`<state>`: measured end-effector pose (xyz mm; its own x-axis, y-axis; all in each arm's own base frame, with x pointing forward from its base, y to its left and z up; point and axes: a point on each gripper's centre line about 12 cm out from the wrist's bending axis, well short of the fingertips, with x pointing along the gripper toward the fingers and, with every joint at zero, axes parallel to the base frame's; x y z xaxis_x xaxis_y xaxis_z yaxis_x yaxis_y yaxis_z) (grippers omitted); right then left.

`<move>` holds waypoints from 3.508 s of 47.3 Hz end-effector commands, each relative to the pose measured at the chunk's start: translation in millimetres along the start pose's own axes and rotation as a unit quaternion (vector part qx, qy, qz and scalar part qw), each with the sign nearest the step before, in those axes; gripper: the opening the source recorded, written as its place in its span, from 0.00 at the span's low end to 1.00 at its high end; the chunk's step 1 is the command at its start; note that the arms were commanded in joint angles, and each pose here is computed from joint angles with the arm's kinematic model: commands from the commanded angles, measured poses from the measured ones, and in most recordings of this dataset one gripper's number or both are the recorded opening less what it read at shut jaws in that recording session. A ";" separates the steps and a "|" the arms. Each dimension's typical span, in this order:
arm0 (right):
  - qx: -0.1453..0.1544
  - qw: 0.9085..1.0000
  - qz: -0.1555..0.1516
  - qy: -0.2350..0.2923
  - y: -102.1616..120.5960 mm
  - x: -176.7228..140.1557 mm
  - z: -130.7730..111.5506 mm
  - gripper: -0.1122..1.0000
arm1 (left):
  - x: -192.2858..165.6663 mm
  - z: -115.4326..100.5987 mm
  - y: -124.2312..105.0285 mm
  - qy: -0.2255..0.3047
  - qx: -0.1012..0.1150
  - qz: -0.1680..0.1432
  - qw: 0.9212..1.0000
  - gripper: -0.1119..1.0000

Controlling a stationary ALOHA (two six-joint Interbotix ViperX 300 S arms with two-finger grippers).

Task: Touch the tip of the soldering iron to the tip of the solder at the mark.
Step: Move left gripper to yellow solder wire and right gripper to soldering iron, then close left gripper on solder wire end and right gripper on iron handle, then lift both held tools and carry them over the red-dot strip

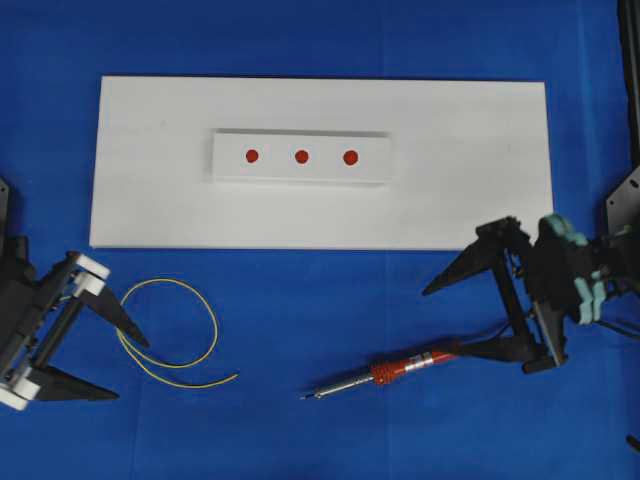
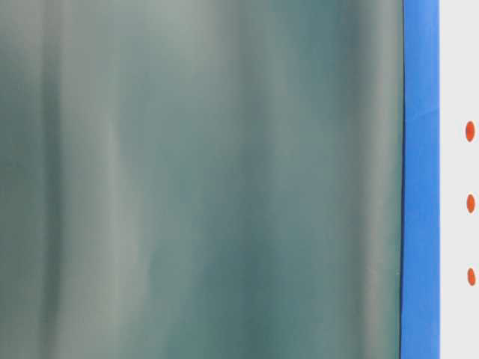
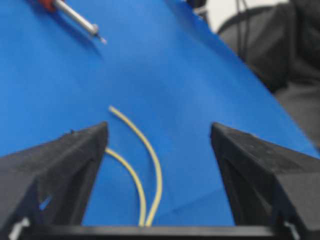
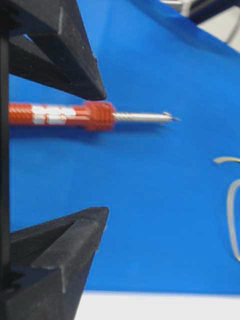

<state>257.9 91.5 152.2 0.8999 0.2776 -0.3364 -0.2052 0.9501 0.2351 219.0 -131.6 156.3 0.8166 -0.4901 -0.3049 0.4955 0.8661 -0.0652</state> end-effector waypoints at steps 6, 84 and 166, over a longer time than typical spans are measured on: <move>0.008 1.000 0.000 0.006 6.8 18.1 -22.1 0.86 | 28.2 -11.9 -1.4 0.007 -0.003 -0.002 1.000 0.79; -0.008 1.000 -0.010 0.011 13.1 57.1 -63.1 0.16 | 64.6 -60.1 -0.9 0.081 -0.003 0.000 0.997 0.12; 0.041 0.940 -0.193 0.280 -105.7 -2.4 95.8 0.16 | 42.9 74.9 161.9 0.253 -0.155 0.223 0.929 0.12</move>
<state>309.5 -12.4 198.8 0.5135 -0.0018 -0.8581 0.1280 0.9890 0.0746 348.7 -29.0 191.7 0.6082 -0.0511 -0.7921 -0.0214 0.9965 -0.0807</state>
